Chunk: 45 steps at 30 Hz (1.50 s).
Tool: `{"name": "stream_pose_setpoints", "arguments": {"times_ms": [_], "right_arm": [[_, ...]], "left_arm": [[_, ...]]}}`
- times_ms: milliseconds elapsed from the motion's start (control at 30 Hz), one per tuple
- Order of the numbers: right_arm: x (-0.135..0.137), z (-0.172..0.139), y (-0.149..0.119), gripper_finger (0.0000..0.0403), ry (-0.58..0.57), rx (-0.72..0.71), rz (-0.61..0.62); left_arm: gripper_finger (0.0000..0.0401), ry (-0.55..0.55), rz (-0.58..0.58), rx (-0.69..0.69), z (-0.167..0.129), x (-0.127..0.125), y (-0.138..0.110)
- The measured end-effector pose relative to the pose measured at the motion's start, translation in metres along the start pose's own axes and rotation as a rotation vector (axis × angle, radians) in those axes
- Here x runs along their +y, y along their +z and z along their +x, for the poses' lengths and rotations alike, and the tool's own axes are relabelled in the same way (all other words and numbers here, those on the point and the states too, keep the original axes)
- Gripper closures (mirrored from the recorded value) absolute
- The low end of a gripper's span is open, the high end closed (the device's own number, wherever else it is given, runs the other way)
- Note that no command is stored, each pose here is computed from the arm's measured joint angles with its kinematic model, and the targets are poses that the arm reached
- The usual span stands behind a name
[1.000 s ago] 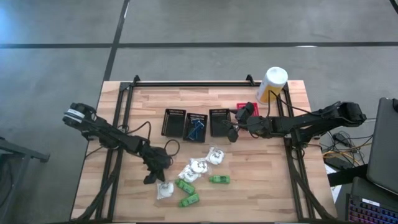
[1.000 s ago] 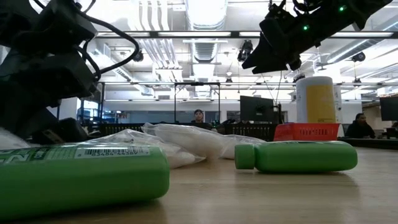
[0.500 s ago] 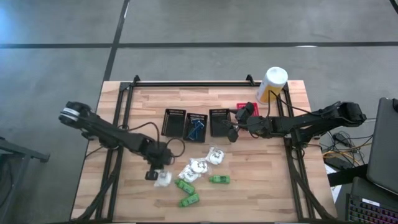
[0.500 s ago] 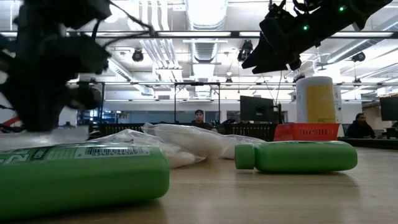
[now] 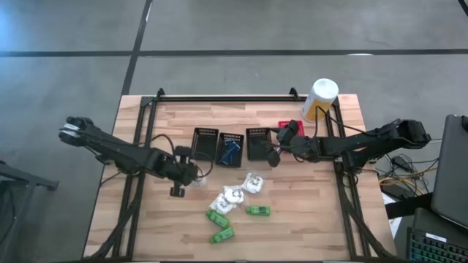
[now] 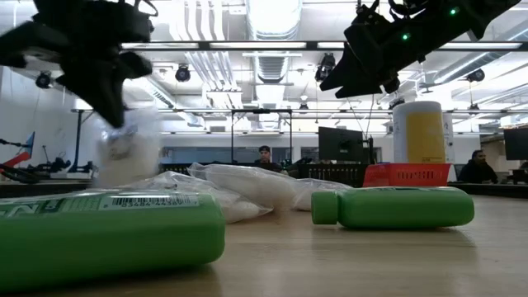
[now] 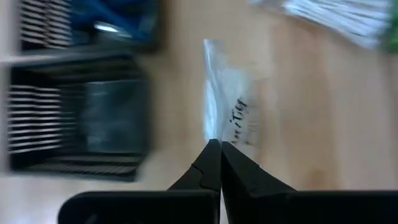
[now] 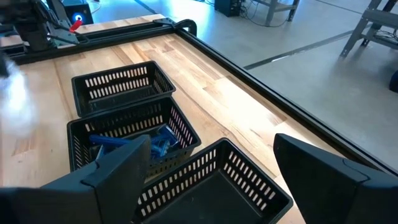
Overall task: Pick & Place Travel size toiletries
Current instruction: Put the bottom left vanity pack into the left black bin
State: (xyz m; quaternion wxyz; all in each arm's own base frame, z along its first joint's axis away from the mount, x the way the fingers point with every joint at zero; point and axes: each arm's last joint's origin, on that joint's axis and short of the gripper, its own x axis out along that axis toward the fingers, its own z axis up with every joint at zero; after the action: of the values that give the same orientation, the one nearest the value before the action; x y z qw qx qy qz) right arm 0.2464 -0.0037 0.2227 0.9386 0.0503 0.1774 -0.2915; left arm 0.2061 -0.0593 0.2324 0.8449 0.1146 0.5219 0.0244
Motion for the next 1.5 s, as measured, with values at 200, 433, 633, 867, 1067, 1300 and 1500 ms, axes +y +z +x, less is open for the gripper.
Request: {"name": "stream_pose_setpoints", "arguments": {"times_ms": [200,433,633,867,1067,1300,1500], "right_arm": [[0.000,0.000,0.000,0.0057,-0.005,-0.002,0.000],[0.000,0.000,0.000,0.0055,-0.008,-0.002,0.000],[0.000,0.000,0.000,0.0073,-0.009,-0.002,0.000],[0.000,0.000,0.000,0.0097,-0.009,-0.002,-0.003],[0.000,0.000,0.000,0.0113,-0.010,-0.001,-0.003],[0.000,0.000,0.000,0.0124,-0.010,0.001,-0.005],[0.000,0.000,-0.001,0.0129,-0.011,0.002,-0.005]], "left_arm": [[0.0400,0.196,0.066,-0.064,-0.020,0.018,0.009],[0.0401,0.403,0.115,-0.027,-0.038,0.048,0.018],[0.0401,0.436,0.111,0.039,-0.034,0.079,0.019],[0.0401,0.409,0.079,0.085,-0.020,0.108,0.018],[0.0401,0.367,0.107,0.094,-0.002,0.120,0.023],[0.0401,0.332,0.132,0.203,0.028,0.127,0.024],[0.0401,0.320,0.160,0.244,0.052,0.132,0.027]]}}
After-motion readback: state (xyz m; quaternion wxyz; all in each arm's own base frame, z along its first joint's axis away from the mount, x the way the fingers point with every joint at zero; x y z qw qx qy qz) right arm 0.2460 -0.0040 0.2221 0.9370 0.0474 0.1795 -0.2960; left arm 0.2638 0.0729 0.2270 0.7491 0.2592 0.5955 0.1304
